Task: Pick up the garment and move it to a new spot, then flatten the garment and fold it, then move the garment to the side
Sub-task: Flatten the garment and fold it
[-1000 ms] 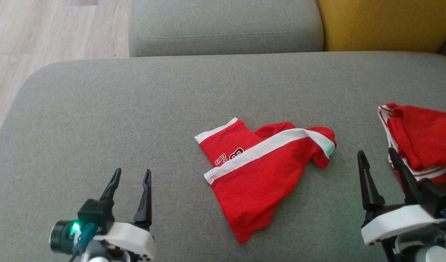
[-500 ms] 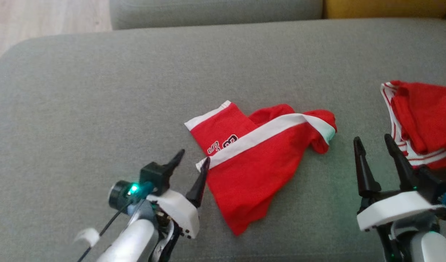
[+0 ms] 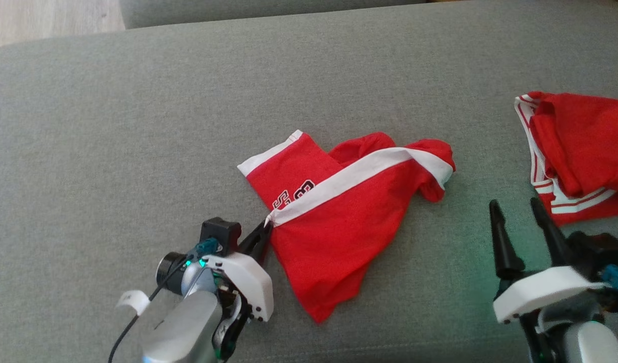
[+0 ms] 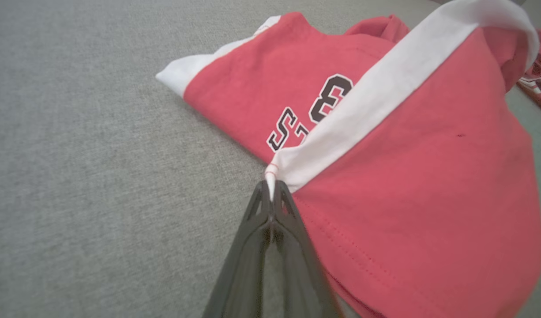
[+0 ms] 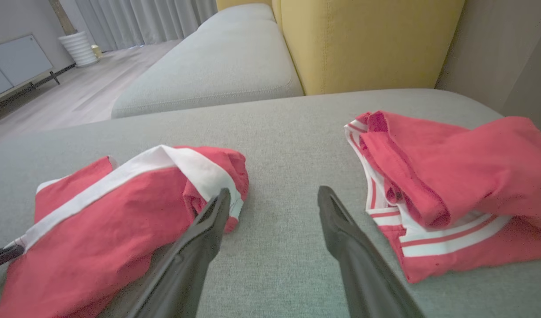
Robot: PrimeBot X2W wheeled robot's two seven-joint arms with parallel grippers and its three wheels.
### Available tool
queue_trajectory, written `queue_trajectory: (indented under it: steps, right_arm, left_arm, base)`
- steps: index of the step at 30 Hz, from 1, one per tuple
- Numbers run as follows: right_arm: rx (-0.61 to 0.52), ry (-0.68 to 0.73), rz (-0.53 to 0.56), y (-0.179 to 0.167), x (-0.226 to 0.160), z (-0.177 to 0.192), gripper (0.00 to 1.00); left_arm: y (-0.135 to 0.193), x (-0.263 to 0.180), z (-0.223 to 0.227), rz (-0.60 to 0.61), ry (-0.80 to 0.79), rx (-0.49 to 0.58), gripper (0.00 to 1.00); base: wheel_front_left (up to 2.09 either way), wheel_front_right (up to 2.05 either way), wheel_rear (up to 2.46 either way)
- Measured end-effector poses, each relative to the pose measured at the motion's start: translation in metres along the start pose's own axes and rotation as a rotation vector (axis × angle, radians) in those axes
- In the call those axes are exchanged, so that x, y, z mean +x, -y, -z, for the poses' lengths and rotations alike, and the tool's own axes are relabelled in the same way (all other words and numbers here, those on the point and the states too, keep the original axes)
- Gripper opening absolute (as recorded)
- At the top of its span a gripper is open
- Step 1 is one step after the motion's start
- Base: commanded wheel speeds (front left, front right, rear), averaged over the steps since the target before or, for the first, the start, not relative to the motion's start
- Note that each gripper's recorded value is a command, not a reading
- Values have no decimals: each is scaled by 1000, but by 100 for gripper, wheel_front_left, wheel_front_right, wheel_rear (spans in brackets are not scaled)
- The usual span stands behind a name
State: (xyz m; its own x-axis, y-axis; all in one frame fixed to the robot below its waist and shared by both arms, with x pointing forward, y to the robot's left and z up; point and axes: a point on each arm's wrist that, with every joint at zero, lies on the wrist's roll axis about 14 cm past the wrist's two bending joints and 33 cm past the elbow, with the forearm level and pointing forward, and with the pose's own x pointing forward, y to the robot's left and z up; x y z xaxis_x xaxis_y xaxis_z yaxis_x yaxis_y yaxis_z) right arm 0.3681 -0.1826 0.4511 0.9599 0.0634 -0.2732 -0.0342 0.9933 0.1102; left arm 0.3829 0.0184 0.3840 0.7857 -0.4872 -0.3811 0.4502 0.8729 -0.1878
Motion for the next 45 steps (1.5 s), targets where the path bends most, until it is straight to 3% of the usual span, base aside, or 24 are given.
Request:
queue_trajectory:
  steps: [9,17,18,19,20,21,26,30,37,45]
  right_arm:
    - [-36,-134,-92,-29,31,35,100]
    - [-44,-148,-120,-38,64,40,100]
    - [-46,-155,-120,-37,67,41,93]
    - [-47,-163,-120,-36,69,44,45]
    - [-48,-167,-119,-35,70,46,14]
    - [-49,-171,-118,-35,71,47,0]
    - [-53,-106,-121,-35,76,33,0]
    - [-68,-10,-126,-35,75,5,0]
    - [-133,253,-150,-40,57,-87,0]
    - [-223,475,-132,-42,6,-180,0]
  left_arm:
    - [-8,2,-7,-16,35,-3,0]
    - [-17,4,-16,-35,70,-8,0]
    - [-18,4,-15,-38,71,-11,0]
    - [-19,4,-14,-41,71,-14,0]
    - [-19,3,-14,-43,72,-16,0]
    - [-20,3,-14,-46,75,-15,0]
    - [-27,1,-28,-75,121,4,0]
    - [-35,-6,-69,-110,250,34,0]
    - [-34,-48,-151,-144,535,128,0]
    - [-15,-109,-233,-152,824,252,0]
  base:
    - [0,0,0]
    - [0,0,0]
    - [0,0,0]
    - [0,0,0]
    - [0,0,0]
    - [0,0,0]
    - [0,0,0]
    - [0,0,0]
    - [0,0,0]
    - [0,0,0]
